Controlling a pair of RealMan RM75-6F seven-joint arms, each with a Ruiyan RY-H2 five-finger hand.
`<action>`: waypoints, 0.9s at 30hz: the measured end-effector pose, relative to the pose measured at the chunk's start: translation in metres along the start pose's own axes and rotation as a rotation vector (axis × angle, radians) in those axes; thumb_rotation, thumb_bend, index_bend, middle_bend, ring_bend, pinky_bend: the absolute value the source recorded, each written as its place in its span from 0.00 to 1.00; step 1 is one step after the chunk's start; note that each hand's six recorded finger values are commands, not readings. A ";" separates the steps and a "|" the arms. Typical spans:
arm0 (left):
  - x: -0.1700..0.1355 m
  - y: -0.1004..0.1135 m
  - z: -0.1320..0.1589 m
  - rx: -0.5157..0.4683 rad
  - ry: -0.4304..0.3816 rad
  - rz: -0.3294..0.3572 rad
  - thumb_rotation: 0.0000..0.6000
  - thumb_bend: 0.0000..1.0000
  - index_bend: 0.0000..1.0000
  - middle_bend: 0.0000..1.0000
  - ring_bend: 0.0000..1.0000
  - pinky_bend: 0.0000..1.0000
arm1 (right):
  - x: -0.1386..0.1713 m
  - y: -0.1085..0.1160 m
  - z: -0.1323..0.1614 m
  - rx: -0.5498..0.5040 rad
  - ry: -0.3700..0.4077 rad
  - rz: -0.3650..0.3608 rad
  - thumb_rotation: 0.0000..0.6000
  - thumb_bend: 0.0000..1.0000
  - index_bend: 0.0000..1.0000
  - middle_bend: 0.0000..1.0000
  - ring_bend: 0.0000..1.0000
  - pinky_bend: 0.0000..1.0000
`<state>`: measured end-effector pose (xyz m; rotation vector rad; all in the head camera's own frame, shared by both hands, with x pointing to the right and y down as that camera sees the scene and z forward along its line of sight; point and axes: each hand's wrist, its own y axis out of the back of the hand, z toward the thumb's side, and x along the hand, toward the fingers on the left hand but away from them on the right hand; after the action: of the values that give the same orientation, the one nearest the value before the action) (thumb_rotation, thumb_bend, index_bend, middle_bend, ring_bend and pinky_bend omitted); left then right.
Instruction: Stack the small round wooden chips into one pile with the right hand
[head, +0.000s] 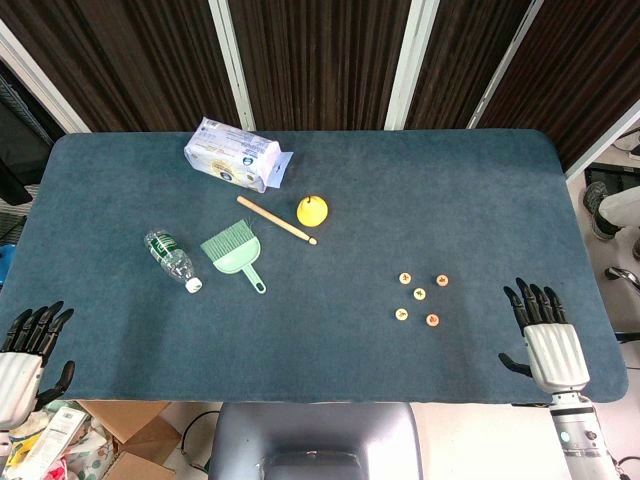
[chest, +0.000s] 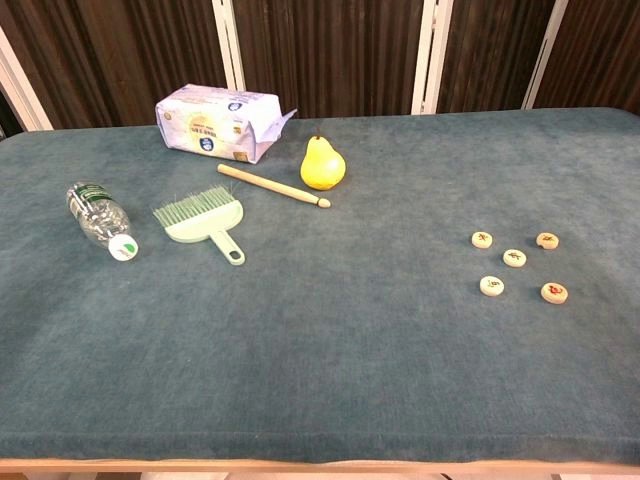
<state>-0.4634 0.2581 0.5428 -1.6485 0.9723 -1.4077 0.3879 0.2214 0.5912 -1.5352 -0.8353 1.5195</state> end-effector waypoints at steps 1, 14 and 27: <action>0.000 0.000 -0.001 0.000 0.002 -0.002 1.00 0.50 0.00 0.00 0.00 0.00 | 0.000 0.000 0.001 0.000 0.004 0.000 1.00 0.24 0.04 0.00 0.00 0.00; 0.007 -0.001 -0.002 -0.014 -0.006 -0.017 1.00 0.50 0.00 0.00 0.00 0.00 | -0.030 -0.038 0.045 0.051 0.164 0.074 1.00 0.26 0.26 0.00 0.00 0.00; 0.003 0.002 -0.005 -0.029 -0.002 -0.015 1.00 0.50 0.00 0.00 0.00 0.00 | -0.088 -0.078 0.079 0.126 0.257 0.161 1.00 0.44 0.48 0.00 0.00 0.00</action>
<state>-0.4683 0.2542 0.5429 -1.6811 0.9851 -1.4077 0.3102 0.1862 0.7044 -1.6913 -0.4709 1.4185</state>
